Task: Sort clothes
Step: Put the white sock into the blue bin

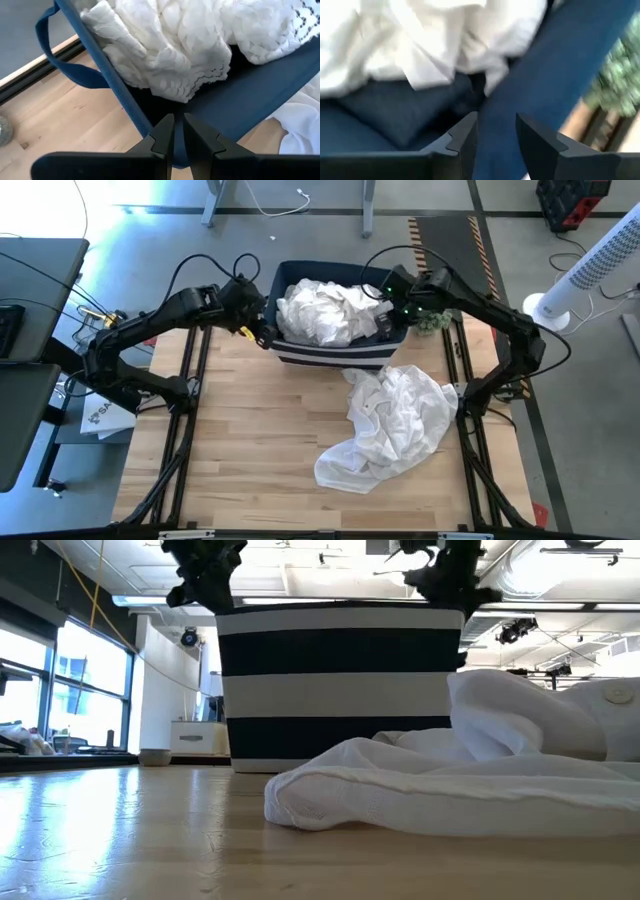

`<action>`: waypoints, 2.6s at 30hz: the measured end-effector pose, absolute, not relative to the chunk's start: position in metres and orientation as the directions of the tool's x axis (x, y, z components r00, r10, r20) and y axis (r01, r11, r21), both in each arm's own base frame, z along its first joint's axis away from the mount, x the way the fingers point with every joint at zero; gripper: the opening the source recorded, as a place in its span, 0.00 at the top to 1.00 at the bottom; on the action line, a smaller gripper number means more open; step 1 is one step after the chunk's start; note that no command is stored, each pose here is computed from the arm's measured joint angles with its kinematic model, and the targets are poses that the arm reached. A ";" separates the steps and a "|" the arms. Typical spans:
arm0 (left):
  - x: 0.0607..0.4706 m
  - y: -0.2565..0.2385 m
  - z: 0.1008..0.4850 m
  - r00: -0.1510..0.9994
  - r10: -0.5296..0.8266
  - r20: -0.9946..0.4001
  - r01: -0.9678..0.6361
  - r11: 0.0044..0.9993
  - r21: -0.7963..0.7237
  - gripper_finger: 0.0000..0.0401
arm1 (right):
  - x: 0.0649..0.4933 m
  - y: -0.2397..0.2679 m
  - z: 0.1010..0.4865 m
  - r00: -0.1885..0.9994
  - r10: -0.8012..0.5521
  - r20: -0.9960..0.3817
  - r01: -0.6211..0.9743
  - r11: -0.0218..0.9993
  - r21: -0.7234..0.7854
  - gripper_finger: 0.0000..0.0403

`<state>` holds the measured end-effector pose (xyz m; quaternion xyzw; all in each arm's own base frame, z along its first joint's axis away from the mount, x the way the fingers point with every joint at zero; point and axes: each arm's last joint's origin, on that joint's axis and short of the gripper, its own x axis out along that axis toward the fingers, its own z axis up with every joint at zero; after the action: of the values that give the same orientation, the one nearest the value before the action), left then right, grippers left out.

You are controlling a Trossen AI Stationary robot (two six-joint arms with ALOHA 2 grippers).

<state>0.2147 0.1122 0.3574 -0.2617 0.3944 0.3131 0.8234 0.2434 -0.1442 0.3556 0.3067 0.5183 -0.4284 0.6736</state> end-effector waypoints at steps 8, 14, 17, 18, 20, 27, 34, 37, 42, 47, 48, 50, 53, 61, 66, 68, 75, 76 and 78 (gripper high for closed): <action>0.215 0.105 0.356 0.458 0.313 -0.832 -0.733 0.663 -0.155 0.90 | 0.267 -0.177 0.335 0.378 -0.341 -0.861 0.847 0.502 0.174 0.67; 0.203 0.104 0.353 0.324 0.379 -0.867 -0.801 0.598 -0.038 0.90 | 0.276 -0.182 0.376 0.520 -0.419 -0.744 0.794 0.559 0.239 0.67; 0.200 0.102 0.354 0.316 0.386 -0.867 -0.809 0.586 -0.034 0.90 | 0.257 -0.176 0.411 0.427 -0.525 -0.737 0.858 0.493 0.146 0.67; 0.199 0.102 0.355 0.322 0.386 -0.864 -0.812 0.582 -0.042 0.90 | 0.251 -0.175 0.419 0.384 -0.553 -0.739 0.878 0.466 0.107 0.67; 0.197 0.101 0.357 0.337 0.390 -0.857 -0.816 0.575 -0.059 0.90 | 0.242 -0.172 0.431 0.325 -0.585 -0.743 0.903 0.425 0.060 0.67; 0.197 0.097 0.384 0.529 0.416 -0.740 -0.750 0.637 -0.179 0.90 | 0.238 -0.154 0.447 0.489 -0.380 -0.785 0.749 0.644 0.155 0.67; 0.189 0.080 0.420 0.652 0.412 -0.636 -0.651 0.734 -0.192 0.90 | 0.263 -0.080 0.442 0.588 0.199 -0.784 0.233 0.887 0.399 0.67; 0.186 0.076 0.423 0.664 0.410 -0.626 -0.640 0.744 -0.191 0.90 | 0.268 -0.034 0.440 0.503 0.287 -0.815 0.115 0.912 0.393 0.67; 0.185 0.074 0.424 0.670 0.401 -0.625 -0.627 0.756 -0.187 0.90 | 0.266 0.022 0.428 0.393 0.129 -0.910 0.218 0.949 0.229 0.67; 0.186 0.074 0.424 0.670 0.399 -0.626 -0.610 0.777 -0.157 0.90 | 0.258 0.040 0.385 0.248 0.060 -0.967 0.345 0.927 0.146 0.66; 0.186 0.074 0.424 0.670 0.399 -0.626 -0.606 0.781 -0.151 0.90 | 0.259 0.041 0.374 0.243 0.068 -0.968 0.340 0.928 0.150 0.65; 0.186 0.074 0.424 0.671 0.398 -0.626 -0.602 0.785 -0.146 0.90 | 0.265 0.043 0.352 0.271 0.089 -0.959 0.281 0.945 0.167 0.63; 0.186 0.073 0.424 0.683 0.373 -0.628 -0.578 0.802 -0.152 0.90 | 0.272 0.044 0.317 0.302 0.065 -0.951 0.171 0.978 0.121 0.59; 0.187 0.070 0.424 0.728 0.265 -0.632 -0.493 0.843 -0.215 0.90 | 0.274 0.035 0.219 0.314 -0.055 -0.948 -0.041 0.997 -0.072 0.58; 0.187 0.069 0.424 0.731 0.258 -0.632 -0.489 0.844 -0.220 0.90 | 0.266 0.019 0.184 0.329 -0.129 -0.936 0.031 0.992 -0.126 0.58; 0.187 0.070 0.424 0.729 0.264 -0.631 -0.495 0.840 -0.221 0.90 | 0.262 0.012 0.171 0.330 -0.130 -0.935 0.053 0.992 -0.119 0.59; 0.187 0.071 0.424 0.714 0.303 -0.631 -0.534 0.818 -0.212 0.90 | 0.248 0.004 0.151 0.281 -0.012 -0.960 0.125 0.992 0.024 0.85; 0.187 0.071 0.424 0.710 0.314 -0.630 -0.544 0.813 -0.208 0.90 | 0.247 0.004 0.152 0.261 -0.010 -0.965 0.140 0.990 0.028 0.92; 0.187 0.072 0.424 0.703 0.330 -0.630 -0.558 0.805 -0.201 0.90 | 0.249 0.004 0.158 0.237 -0.009 -0.971 0.157 0.987 0.029 0.97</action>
<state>0.1866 0.0715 0.4238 -0.1919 0.2965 0.2459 0.9027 0.2485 0.0039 0.1580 0.0600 0.6152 -0.0530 0.7843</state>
